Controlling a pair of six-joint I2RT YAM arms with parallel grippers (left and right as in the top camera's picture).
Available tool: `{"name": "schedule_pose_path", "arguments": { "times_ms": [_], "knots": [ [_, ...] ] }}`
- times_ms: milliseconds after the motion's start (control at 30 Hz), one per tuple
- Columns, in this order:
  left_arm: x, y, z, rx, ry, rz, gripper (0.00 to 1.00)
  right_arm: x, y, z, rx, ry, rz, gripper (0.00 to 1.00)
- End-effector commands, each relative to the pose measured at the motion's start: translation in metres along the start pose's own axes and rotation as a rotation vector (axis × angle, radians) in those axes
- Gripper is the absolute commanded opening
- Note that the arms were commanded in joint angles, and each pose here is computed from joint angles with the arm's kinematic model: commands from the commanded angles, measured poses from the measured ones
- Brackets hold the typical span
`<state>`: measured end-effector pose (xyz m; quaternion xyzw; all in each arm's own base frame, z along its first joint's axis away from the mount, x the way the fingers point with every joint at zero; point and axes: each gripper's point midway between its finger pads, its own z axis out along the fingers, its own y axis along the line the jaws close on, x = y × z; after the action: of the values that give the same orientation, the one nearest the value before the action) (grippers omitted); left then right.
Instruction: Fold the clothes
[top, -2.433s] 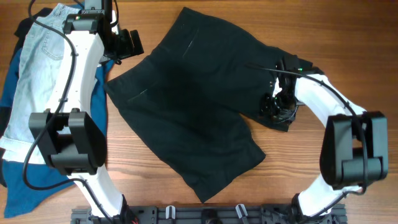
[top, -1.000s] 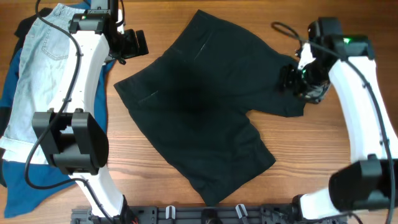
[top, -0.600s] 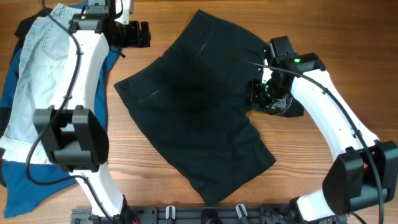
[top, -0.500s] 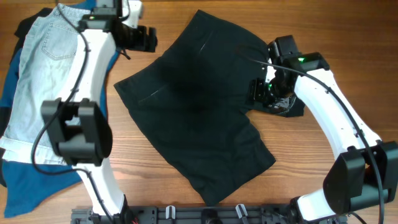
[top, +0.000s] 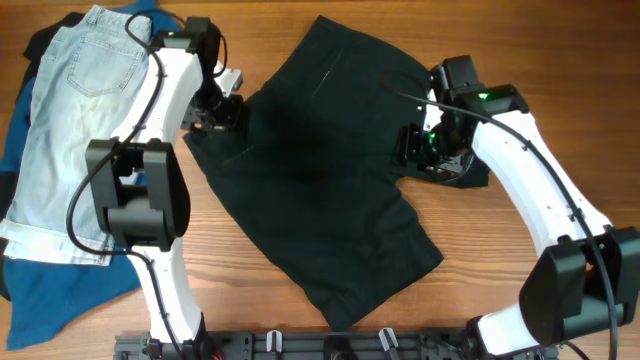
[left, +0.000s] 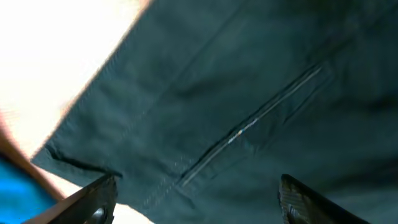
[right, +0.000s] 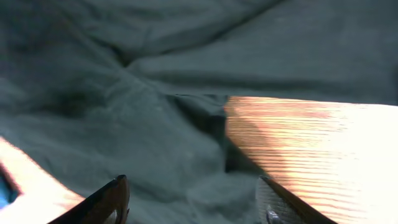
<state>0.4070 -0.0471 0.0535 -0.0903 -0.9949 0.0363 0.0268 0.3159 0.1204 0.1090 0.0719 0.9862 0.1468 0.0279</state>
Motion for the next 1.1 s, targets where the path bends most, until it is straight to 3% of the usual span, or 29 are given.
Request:
{"name": "schedule_pose_path", "arguments": {
  "times_ms": [0, 200, 567, 700, 833, 1067],
  "knots": [
    [0.022, 0.001, 0.024, -0.005, 0.085, -0.063, 0.83, 0.019, 0.028, 0.020, -0.048, 0.046, -0.058, 0.65],
    [0.050, 0.005, 0.052, -0.015, 0.169, -0.148, 0.83, 0.028, 0.047, 0.058, -0.054, 0.070, -0.106, 0.65],
    [0.075, 0.015, 0.050, 0.000, 0.256, -0.316, 0.73, 0.022, 0.013, 0.131, 0.038, 0.183, -0.046, 0.64],
    [0.076, -0.020, 0.046, 0.165, 0.287, -0.344, 0.60, 0.002, -0.017, 0.125, 0.080, 0.139, -0.004, 0.64],
    [0.085, -0.044, 0.051, 0.151, 0.326, -0.288, 0.60, -0.037, -0.065, 0.111, 0.063, 0.053, 0.048, 0.61],
    [0.114, -0.092, 0.073, 0.169, 0.415, -0.229, 0.59, -0.099, -0.107, 0.090, 0.127, -0.162, 0.035, 0.61]
  ]
}}
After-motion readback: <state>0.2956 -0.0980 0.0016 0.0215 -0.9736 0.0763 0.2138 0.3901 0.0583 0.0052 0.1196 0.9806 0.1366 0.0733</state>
